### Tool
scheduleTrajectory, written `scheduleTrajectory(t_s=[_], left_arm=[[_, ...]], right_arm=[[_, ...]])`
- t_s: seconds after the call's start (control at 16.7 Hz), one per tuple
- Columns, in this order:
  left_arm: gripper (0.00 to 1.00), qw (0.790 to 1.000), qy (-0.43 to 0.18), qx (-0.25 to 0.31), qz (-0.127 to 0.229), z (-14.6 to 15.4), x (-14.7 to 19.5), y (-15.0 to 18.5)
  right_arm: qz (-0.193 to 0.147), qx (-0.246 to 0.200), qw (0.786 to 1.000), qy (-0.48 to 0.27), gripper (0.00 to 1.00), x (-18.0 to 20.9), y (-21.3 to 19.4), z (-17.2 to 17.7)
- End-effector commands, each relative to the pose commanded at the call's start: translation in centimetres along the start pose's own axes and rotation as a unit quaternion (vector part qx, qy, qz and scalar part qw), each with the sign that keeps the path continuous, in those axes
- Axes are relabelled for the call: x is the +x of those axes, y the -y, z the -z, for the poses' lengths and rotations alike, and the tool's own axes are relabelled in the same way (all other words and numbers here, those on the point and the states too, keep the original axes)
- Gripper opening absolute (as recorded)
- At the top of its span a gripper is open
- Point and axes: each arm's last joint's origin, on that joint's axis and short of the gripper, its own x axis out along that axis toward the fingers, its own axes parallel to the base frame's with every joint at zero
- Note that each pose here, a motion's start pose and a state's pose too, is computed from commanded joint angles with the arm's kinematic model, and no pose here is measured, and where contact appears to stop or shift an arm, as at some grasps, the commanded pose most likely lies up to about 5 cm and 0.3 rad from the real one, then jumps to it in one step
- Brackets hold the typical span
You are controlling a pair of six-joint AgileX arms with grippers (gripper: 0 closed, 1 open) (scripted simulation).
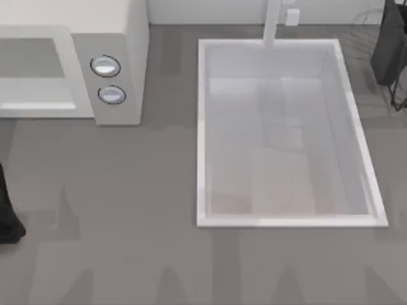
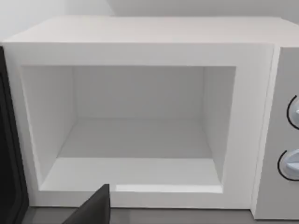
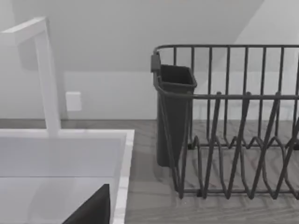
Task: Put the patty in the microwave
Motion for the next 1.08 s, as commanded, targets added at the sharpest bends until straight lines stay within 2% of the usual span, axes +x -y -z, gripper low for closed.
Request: scheduleTrajectory(t_s=[0.24,0.42,0.54,0.66,0.84,1.08], left_arm=[[1.00,1.000,-0.017,0.012,-0.009,-0.2,0.1,-0.1],[1.00,0.995,-0.084,0.058,-0.019,-1.0,0.4,-0.4],[1.00,0.983,-0.145,0.107,-0.014,-2.0,1.0,-0.6],[1.00,0.962,-0.215,0.166,0.006,-3.0,2.0,-0.8],[1.00,0.914,-0.312,0.251,0.061,-3.8,4.3,-1.0],[1.00,0.855,-0.386,0.321,0.133,-4.8,7.0,-1.2]], right_arm=[[0.000,0.000,1.000,0.000,1.00,0.0,0.0,0.0],[0.000,0.000,1.000,0.000,1.00,0.0,0.0,0.0],[0.000,0.000,1.000,0.000,1.00,0.0,0.0,0.0],[0.000,0.000,1.000,0.000,1.00,0.0,0.0,0.0],[0.000,0.000,1.000,0.000,1.00,0.0,0.0,0.0],[0.000,0.000,1.000,0.000,1.00,0.0,0.0,0.0]])
